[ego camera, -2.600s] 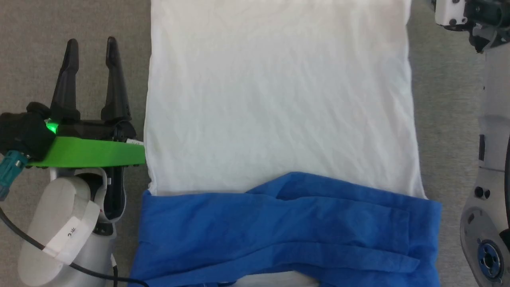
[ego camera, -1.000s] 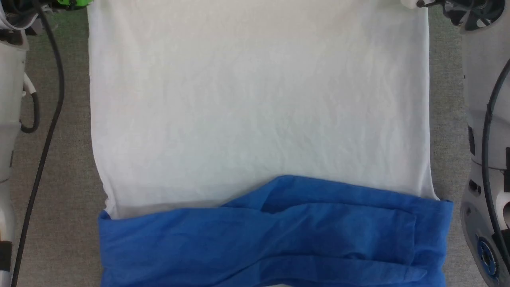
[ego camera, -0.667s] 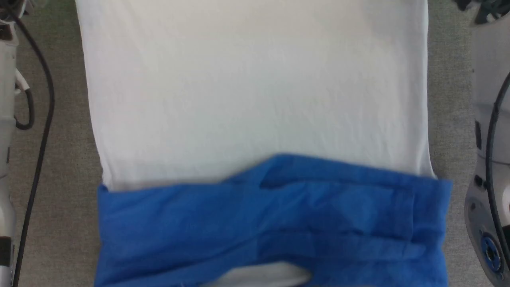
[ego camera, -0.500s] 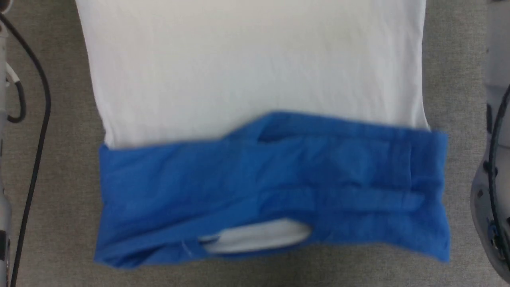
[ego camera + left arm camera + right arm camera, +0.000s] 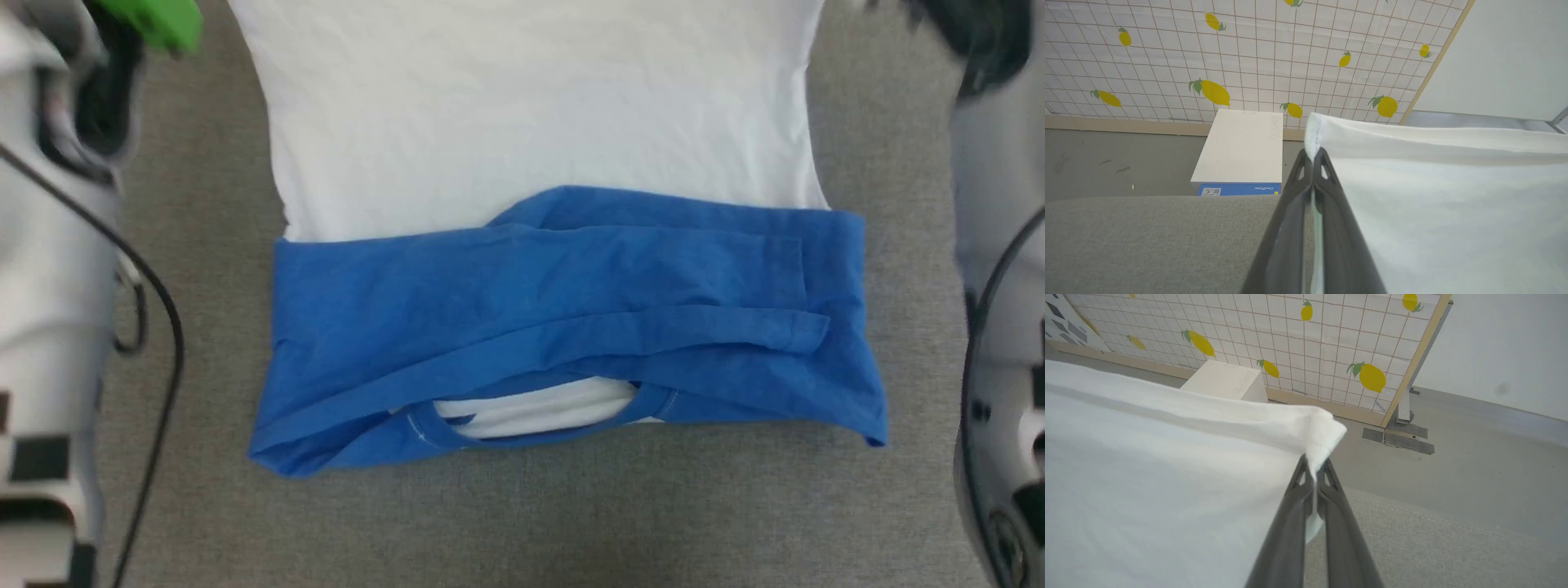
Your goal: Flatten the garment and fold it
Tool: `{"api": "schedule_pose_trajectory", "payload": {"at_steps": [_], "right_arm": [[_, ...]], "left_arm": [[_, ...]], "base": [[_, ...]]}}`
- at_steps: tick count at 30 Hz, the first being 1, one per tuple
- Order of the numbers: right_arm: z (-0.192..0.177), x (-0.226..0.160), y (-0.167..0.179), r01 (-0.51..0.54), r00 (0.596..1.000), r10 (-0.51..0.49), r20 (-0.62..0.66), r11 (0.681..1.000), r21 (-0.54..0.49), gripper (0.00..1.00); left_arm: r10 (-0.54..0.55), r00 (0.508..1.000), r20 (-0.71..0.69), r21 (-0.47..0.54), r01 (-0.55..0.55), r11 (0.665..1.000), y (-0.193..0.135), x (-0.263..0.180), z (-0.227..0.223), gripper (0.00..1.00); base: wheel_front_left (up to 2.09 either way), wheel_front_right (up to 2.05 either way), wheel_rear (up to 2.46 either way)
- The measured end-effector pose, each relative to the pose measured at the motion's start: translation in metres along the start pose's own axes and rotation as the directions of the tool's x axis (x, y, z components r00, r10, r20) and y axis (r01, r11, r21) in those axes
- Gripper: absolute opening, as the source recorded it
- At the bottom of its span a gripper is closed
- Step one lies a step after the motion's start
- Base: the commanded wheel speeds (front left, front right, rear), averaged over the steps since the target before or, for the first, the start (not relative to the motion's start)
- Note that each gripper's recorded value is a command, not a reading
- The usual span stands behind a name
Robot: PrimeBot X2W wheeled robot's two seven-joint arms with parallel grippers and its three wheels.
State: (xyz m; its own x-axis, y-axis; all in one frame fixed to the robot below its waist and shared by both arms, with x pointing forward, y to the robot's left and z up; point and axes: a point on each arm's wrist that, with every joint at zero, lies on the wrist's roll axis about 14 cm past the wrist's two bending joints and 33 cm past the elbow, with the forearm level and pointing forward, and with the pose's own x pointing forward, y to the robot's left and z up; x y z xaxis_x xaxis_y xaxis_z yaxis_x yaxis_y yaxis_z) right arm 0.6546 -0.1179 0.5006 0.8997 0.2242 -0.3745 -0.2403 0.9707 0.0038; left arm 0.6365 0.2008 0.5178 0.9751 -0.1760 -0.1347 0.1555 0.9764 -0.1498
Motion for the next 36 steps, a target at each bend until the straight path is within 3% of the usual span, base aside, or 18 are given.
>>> {"api": "schedule_pose_trajectory", "payload": {"at_steps": [18, 32, 36], "right_arm": [[-0.106, -0.153, 0.026, -0.043, 0.996, 0.065, -0.066, 0.956, 0.291, 0.0], [-0.169, -0.209, 0.028, 0.042, 0.984, 0.027, -0.176, 0.926, 0.375, 0.0], [-0.188, -0.217, 0.028, 0.068, 0.975, 0.02, -0.221, 0.921, 0.383, 0.0]], "left_arm": [[0.034, 0.995, -0.096, -0.208, -0.054, 0.977, -0.033, -0.175, -0.067, 0.0], [0.068, 0.965, -0.253, -0.301, -0.145, 0.943, -0.056, -0.242, -0.131, 0.0], [0.102, 0.952, -0.29, -0.297, -0.191, 0.936, -0.049, -0.25, -0.142, 0.0]], "base": [[0.0, 0.0, 0.0], [0.0, 0.0, 0.0], [0.0, 0.0, 0.0]]}}
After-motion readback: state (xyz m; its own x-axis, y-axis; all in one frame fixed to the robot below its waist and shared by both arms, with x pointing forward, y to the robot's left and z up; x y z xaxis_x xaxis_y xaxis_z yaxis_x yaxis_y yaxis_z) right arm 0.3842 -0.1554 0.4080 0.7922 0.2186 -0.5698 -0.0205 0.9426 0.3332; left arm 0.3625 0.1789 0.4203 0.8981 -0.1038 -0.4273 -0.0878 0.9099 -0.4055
